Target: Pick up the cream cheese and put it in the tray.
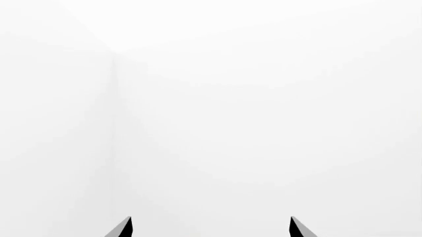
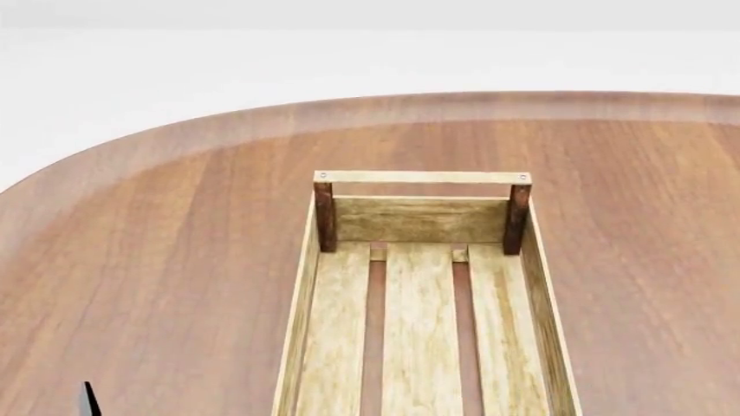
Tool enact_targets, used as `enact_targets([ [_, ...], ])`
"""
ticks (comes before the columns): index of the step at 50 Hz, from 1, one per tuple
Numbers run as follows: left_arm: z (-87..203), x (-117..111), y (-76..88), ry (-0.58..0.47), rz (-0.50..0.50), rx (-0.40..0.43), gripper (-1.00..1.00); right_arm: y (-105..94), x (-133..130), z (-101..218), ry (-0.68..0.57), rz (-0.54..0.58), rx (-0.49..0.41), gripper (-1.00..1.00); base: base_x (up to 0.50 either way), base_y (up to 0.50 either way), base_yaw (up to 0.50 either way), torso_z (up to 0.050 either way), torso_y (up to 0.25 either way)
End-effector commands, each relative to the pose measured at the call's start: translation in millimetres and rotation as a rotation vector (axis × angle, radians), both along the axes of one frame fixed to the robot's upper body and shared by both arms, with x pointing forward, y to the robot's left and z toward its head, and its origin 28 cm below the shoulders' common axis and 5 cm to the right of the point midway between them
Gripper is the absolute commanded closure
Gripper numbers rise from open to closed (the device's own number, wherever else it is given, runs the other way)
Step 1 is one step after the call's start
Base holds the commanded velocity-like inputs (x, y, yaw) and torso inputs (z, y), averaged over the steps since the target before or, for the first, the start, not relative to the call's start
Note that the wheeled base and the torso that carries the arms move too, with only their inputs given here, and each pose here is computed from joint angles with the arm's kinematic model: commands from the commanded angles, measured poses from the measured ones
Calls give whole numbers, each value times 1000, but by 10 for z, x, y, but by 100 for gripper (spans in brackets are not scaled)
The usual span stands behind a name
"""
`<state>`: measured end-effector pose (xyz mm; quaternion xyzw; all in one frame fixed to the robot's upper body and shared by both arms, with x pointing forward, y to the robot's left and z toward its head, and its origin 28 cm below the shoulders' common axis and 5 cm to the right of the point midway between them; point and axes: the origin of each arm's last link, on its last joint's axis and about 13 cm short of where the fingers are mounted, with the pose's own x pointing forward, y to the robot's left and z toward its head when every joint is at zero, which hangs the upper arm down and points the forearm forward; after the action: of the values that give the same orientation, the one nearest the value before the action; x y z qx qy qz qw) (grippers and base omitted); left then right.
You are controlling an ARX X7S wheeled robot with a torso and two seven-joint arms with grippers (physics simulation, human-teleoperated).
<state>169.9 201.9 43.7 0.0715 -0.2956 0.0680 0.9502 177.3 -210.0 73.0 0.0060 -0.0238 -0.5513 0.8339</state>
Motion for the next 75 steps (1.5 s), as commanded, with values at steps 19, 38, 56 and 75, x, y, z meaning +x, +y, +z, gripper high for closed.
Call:
enact_targets([
  [19,11,-5,2,1,6,1,-100,-133,-27,-180,59,-67,65,-100,0,0,0,0,0],
  [38,49,0,38,-7,24,-3,-100,-163,63,-477,137,-71,173,-100,0,0,0,0,0],
  [56,61,-1,59,-12,36,-2,-100,-153,144,-613,178,-54,205,-100,0,0,0,0,0],
  [75,60,5,60,-5,39,-3,-100,-141,134,-603,182,-27,312,-100,0,0,0,0,0],
])
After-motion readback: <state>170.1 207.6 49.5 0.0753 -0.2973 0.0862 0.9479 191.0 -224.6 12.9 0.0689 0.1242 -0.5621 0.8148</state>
